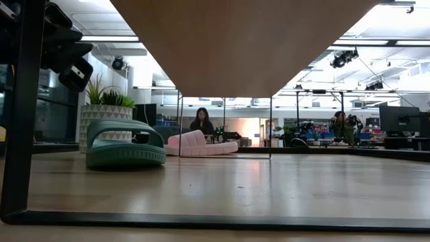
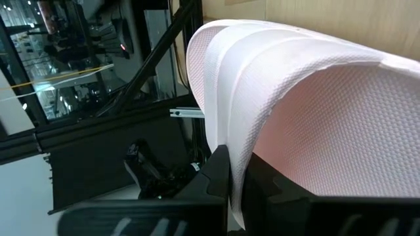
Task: Pick and place slides into the shelf
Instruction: Put the bottom pink slides on the shelf
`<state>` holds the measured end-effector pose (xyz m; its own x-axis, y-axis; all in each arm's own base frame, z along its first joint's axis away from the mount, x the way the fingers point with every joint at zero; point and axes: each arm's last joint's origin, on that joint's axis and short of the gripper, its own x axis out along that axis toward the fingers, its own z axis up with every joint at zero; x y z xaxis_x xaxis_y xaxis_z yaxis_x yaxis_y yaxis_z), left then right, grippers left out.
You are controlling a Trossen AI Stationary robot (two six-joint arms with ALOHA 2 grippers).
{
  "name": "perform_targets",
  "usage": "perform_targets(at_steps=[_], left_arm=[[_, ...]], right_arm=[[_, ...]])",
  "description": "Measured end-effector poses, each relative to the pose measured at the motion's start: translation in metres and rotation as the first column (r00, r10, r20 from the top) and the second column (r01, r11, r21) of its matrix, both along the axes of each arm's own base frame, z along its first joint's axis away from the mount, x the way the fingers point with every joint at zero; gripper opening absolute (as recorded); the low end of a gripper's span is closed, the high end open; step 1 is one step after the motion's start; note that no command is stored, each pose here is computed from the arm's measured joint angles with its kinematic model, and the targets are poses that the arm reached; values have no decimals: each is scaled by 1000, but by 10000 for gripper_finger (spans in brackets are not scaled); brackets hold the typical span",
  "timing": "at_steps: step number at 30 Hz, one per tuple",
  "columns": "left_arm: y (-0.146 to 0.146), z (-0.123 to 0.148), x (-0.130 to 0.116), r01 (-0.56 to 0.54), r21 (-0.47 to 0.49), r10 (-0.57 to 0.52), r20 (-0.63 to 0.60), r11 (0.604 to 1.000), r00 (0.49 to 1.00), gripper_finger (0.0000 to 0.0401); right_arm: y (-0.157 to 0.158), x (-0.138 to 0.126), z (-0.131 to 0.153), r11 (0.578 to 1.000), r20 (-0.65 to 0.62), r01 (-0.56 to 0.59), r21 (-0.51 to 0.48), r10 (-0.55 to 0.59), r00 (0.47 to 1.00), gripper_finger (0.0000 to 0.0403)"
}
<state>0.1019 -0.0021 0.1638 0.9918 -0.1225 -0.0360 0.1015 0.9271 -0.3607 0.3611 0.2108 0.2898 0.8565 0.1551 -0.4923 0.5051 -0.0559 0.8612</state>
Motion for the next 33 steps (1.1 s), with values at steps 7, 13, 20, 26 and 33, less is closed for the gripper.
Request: perform_targets(at_steps=[7, 13, 20, 26, 33], left_arm=[[0, 0, 0, 0, 0, 0, 0, 1000, 1000, 85], [0, 0, 0, 0, 0, 0, 0, 1000, 1000, 85], [0, 0, 0, 1, 18, -1, 2, 1000, 1000, 85], [0, 0, 0, 1, 19, -1, 2, 1000, 1000, 85], [0, 0, 0, 1, 19, -1, 2, 1000, 1000, 85]], right_arm=[[0, 0, -1, 1000, -10, 3, -1, -3, 1000, 0], [-1, -1, -1, 1000, -14, 5, -5, -6, 1000, 0], [-3, 1, -3, 1000, -21, 12, -9, -12, 1000, 0], [2, 11, -13, 1000, 12, 12, 13, -12, 1000, 0], [3, 13, -14, 1000, 25, 20, 16, -20, 999, 0]])
